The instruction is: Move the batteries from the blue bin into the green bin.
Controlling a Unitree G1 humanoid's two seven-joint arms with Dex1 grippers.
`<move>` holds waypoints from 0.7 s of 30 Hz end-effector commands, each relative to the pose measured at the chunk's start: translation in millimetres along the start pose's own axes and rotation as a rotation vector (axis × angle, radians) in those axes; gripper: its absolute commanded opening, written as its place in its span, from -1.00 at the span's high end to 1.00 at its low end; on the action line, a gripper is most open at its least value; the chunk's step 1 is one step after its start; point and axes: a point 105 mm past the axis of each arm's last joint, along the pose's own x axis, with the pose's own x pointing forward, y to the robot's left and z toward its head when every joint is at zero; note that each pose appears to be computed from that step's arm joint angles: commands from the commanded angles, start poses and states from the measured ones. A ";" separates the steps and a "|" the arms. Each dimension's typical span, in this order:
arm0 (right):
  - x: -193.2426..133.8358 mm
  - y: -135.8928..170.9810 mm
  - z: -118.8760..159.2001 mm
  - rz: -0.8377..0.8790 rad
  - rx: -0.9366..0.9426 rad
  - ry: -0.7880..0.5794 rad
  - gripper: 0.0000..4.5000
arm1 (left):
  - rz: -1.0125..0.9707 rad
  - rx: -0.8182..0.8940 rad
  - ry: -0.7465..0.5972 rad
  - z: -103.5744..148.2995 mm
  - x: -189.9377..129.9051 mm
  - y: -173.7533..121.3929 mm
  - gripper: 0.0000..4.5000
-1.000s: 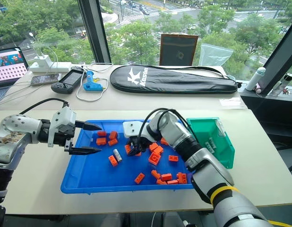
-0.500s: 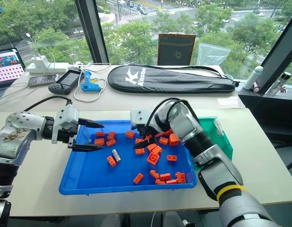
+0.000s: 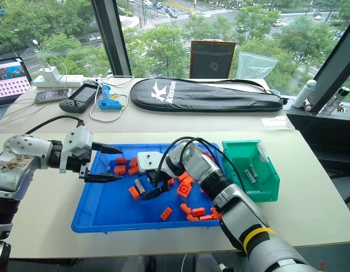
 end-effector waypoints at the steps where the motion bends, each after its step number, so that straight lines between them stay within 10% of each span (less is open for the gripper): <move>1: 10.0 -3.7 14.4 0.011 -0.086 -0.044 -0.98 | 0.036 0.044 -0.013 10.8 -10.1 0.1 -1.00; 4: 13.9 -3.3 14.7 0.023 -0.093 -0.053 -0.98 | 0.043 0.042 -0.011 10.3 -10.7 -1.0 -1.00; 11: 6.5 -5.6 9.8 0.014 -0.078 -0.052 -0.11 | 0.046 0.037 -0.016 10.5 -10.6 -2.0 -1.00; 21: -67.6 -17.4 25.7 -0.114 -0.032 -0.085 -0.10 | 0.012 0.047 -0.083 20.5 4.2 5.5 -1.00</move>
